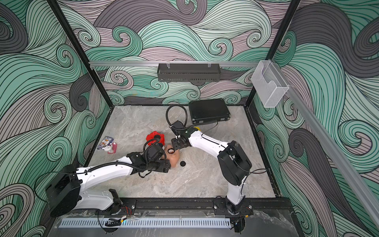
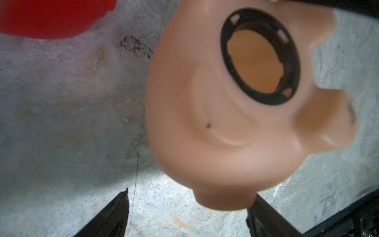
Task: Close piggy banks
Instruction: Adjust the piggy bank at the center of the board.
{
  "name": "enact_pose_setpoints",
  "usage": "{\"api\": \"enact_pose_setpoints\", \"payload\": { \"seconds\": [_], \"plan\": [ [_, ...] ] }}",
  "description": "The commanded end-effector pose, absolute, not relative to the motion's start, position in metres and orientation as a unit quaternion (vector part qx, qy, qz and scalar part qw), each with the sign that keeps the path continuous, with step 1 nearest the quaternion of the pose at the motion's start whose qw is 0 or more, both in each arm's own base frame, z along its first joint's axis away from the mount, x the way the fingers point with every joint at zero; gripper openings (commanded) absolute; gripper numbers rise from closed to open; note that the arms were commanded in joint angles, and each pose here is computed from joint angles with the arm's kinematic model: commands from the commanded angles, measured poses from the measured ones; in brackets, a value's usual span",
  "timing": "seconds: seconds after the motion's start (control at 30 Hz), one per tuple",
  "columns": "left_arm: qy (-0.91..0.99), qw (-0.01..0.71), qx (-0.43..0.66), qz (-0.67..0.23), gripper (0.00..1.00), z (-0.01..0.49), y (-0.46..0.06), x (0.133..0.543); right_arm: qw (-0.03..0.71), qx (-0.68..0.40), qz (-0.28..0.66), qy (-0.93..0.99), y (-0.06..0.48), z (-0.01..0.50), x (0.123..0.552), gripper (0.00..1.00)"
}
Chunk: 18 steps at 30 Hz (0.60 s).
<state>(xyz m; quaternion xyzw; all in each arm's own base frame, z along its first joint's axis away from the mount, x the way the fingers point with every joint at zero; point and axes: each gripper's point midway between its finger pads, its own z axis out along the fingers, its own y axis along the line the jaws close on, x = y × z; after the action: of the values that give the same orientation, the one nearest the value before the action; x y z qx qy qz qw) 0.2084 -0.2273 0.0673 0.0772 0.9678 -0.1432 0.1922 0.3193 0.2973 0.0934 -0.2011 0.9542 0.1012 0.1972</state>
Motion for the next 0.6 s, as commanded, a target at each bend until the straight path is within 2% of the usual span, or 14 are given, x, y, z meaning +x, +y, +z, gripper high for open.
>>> {"api": "enact_pose_setpoints", "payload": {
  "seconds": [0.0, 0.3, 0.57],
  "plan": [
    [0.968, 0.205, 0.063, -0.128, 0.88, 0.076, -0.219, 0.211, 0.185, -0.203, 0.092, 0.957, 0.283, 0.096, 0.306, 0.59],
    [0.97, 0.213, 0.045, -0.11, 0.88, 0.079, -0.204, 0.214, 0.173, -0.202, 0.111, 0.958, 0.277, 0.1, 0.287, 0.59],
    [0.965, 0.228, 0.032, -0.127, 0.88, 0.092, -0.196, 0.21, 0.198, -0.203, 0.122, 0.951, 0.283, 0.119, 0.297, 0.59]
  ]
}}
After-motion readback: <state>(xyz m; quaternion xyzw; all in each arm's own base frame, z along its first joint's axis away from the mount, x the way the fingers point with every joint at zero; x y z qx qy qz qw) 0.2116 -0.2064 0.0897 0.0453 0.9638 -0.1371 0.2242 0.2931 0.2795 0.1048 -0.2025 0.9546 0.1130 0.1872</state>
